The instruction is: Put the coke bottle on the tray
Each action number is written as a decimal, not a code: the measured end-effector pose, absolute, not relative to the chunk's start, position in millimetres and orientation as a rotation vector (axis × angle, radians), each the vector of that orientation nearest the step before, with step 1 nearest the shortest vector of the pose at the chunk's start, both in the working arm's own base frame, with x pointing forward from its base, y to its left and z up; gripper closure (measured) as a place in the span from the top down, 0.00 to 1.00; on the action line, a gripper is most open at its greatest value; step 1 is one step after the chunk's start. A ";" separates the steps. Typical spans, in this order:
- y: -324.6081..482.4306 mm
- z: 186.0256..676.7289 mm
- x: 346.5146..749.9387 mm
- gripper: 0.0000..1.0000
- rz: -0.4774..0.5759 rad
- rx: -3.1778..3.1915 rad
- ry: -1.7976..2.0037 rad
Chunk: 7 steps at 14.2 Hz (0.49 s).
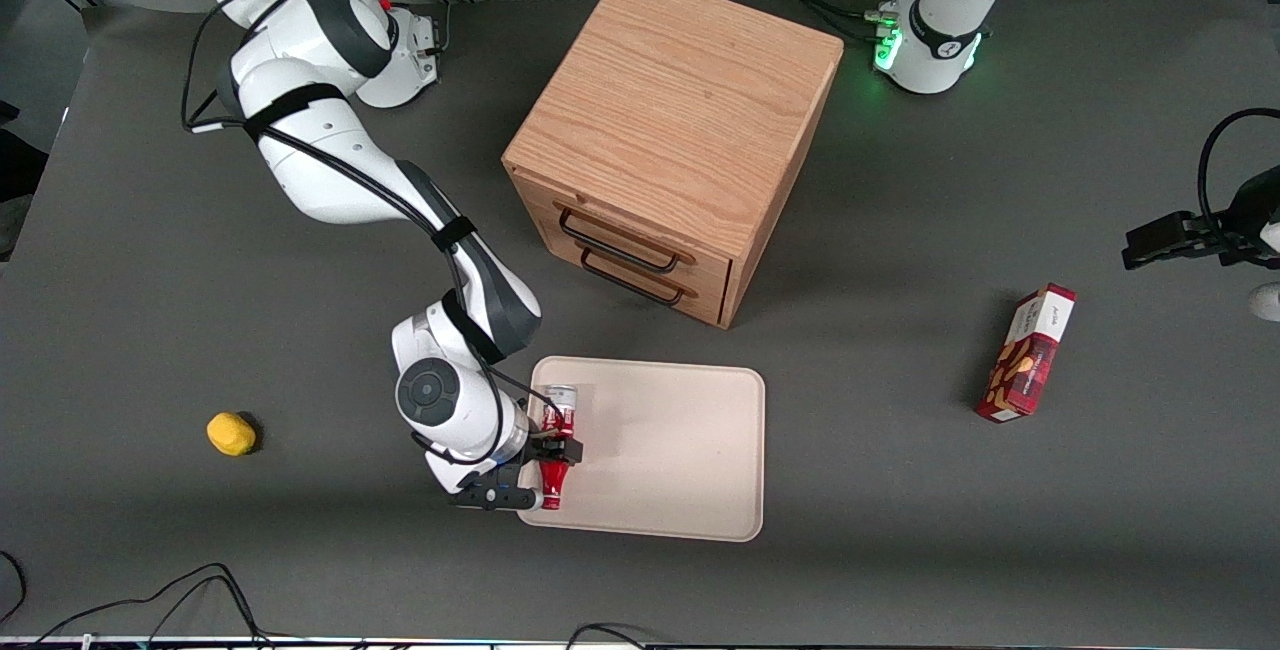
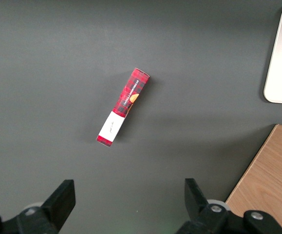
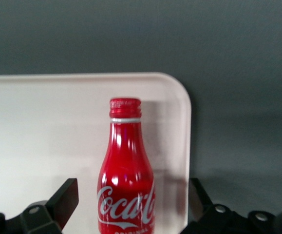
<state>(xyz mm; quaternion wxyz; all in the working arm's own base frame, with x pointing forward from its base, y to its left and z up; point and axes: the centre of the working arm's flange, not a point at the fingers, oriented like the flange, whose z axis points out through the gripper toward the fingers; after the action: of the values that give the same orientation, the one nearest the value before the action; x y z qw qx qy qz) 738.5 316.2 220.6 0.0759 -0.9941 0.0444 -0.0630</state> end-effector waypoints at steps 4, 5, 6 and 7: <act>252.5 299.9 752.4 1.00 -0.204 -3.011 0.229; 230.8 323.8 751.5 1.00 -0.194 -3.027 0.254; 210.2 348.6 748.4 1.00 -0.194 -3.043 0.259; 190.8 372.1 742.9 1.00 -0.199 -3.061 0.240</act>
<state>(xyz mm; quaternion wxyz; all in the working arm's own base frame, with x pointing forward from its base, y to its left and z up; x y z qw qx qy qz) 742.9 190.8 372.1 0.0324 -0.9943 0.0780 -0.0647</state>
